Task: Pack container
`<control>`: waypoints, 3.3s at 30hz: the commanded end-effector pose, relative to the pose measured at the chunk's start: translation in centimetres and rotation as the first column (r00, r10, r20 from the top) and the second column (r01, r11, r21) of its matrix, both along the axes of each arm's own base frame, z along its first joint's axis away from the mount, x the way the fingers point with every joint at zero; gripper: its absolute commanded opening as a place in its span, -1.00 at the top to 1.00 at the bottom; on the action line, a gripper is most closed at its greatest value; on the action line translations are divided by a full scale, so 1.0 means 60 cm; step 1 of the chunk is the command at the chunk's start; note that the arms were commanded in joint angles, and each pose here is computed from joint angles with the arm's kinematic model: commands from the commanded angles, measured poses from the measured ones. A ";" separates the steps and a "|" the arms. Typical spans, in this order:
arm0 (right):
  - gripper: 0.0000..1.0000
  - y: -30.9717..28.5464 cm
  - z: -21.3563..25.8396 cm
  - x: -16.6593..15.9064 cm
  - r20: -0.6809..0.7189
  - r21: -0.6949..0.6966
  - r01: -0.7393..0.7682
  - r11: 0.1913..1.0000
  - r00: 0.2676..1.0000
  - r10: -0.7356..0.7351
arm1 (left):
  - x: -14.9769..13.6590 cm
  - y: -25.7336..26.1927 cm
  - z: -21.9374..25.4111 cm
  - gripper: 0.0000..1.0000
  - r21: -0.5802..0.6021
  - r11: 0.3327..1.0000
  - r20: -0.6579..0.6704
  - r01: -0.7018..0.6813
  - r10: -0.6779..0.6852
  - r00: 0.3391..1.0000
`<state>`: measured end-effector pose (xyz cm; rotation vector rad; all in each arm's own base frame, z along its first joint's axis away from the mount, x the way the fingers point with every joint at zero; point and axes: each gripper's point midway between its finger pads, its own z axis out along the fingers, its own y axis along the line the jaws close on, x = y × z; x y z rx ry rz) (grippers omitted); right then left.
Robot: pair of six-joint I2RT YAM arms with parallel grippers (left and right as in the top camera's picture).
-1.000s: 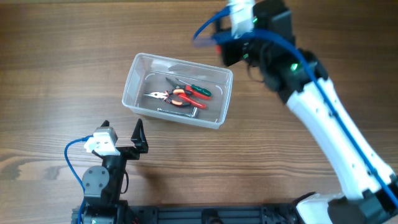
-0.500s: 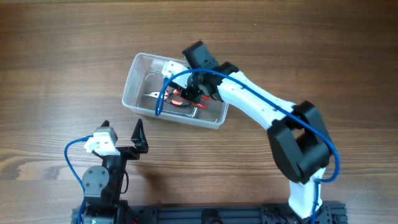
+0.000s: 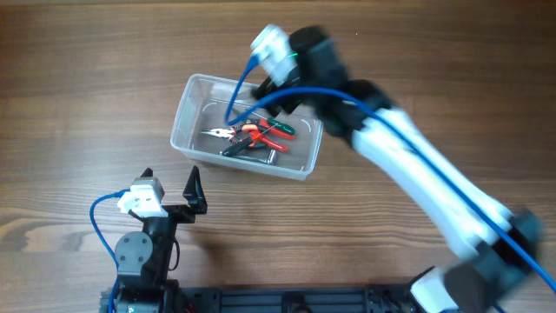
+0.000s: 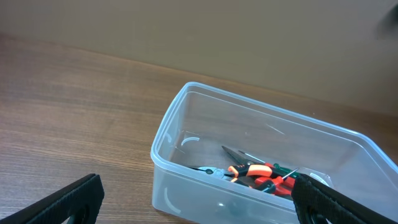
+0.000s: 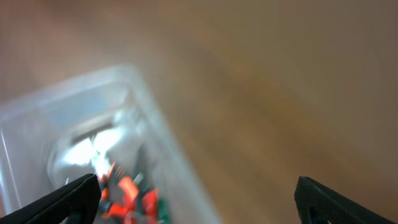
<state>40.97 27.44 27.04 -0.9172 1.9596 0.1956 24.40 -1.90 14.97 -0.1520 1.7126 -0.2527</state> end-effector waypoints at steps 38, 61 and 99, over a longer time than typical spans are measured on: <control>-0.99 -0.502 -0.035 -0.001 -0.402 0.032 0.826 0.563 0.526 -0.749 | 0.000 0.003 -0.003 -1.00 -0.008 1.000 -0.004 -0.010 0.010 1.000; -1.00 -0.504 -0.057 0.007 -0.419 0.004 0.828 0.561 0.510 -0.751 | 0.000 0.003 -0.003 -0.99 -0.008 1.000 -0.003 -0.010 0.010 1.000; -1.00 -0.488 0.043 -0.278 0.029 0.552 0.624 0.554 0.649 -0.760 | 0.000 0.003 -0.003 -1.00 -0.008 1.000 -0.003 -0.010 0.010 1.000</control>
